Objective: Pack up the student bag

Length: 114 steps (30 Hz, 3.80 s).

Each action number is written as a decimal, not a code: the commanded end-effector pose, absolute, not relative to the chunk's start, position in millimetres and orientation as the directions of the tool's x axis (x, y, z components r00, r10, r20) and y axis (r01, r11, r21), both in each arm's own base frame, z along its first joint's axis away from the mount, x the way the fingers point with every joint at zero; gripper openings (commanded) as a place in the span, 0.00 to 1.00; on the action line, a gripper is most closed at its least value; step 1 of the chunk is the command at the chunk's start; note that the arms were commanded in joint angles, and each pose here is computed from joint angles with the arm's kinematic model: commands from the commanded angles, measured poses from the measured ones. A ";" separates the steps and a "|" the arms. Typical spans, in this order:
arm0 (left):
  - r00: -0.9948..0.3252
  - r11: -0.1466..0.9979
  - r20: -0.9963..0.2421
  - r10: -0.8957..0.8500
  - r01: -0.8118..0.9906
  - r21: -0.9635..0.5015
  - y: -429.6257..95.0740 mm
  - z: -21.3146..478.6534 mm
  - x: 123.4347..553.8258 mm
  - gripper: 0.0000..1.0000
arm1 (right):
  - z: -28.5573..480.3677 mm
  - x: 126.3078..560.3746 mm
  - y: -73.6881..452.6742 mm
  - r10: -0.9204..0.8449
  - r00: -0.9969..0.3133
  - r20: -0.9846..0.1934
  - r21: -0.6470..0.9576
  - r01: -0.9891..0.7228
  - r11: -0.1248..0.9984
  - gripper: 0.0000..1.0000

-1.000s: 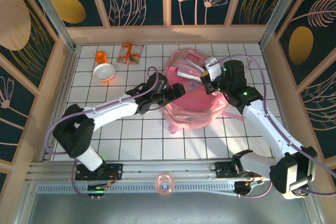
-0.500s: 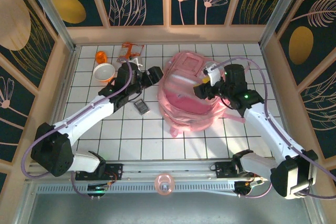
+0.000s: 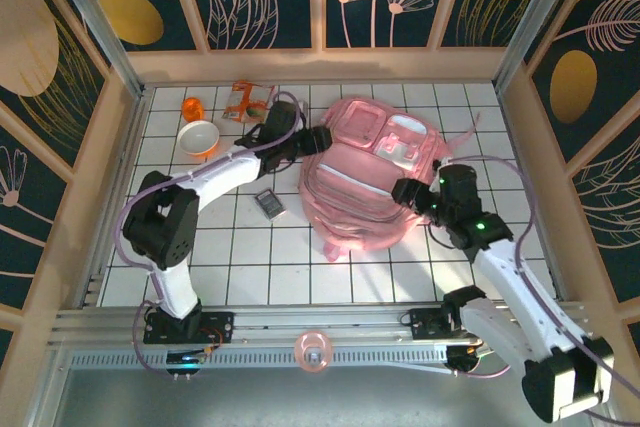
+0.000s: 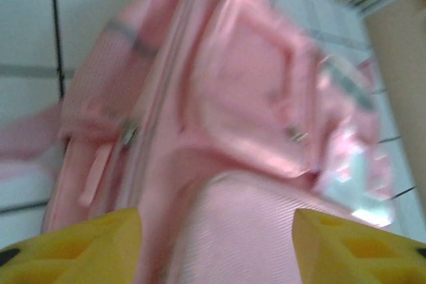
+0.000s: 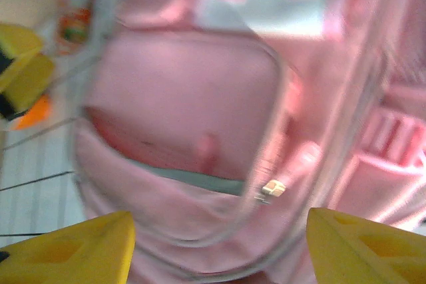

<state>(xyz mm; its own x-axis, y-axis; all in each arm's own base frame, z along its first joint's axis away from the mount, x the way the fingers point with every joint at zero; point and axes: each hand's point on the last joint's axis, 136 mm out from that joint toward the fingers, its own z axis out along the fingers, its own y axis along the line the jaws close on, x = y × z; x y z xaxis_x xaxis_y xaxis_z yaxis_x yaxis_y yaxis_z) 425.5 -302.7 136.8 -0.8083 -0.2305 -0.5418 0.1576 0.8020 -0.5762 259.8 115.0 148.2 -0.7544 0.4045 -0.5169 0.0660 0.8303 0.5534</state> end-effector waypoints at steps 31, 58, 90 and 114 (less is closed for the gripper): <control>-0.775 0.703 -0.523 -0.356 0.146 -0.696 -229.6 166.2 334.3 0.70 | 248.9 272.0 177.4 -0.262 -0.365 -0.894 0.015 -0.608 0.794 0.68; -0.706 0.743 -0.614 -0.354 0.187 -0.643 -197.1 184.5 348.9 0.69 | 188.6 274.1 221.5 -0.719 -0.098 -0.688 -0.406 -0.770 0.493 0.00; -0.731 0.373 -0.638 0.243 0.678 -0.634 -212.6 108.5 350.1 0.75 | 218.4 294.4 205.8 -0.727 -0.045 -0.685 -0.376 -0.833 0.406 0.00; -0.772 0.304 -0.588 0.242 0.635 -0.710 -229.8 98.1 328.9 0.19 | 217.4 305.0 205.9 -0.712 -0.079 -0.698 -0.371 -0.810 0.454 0.00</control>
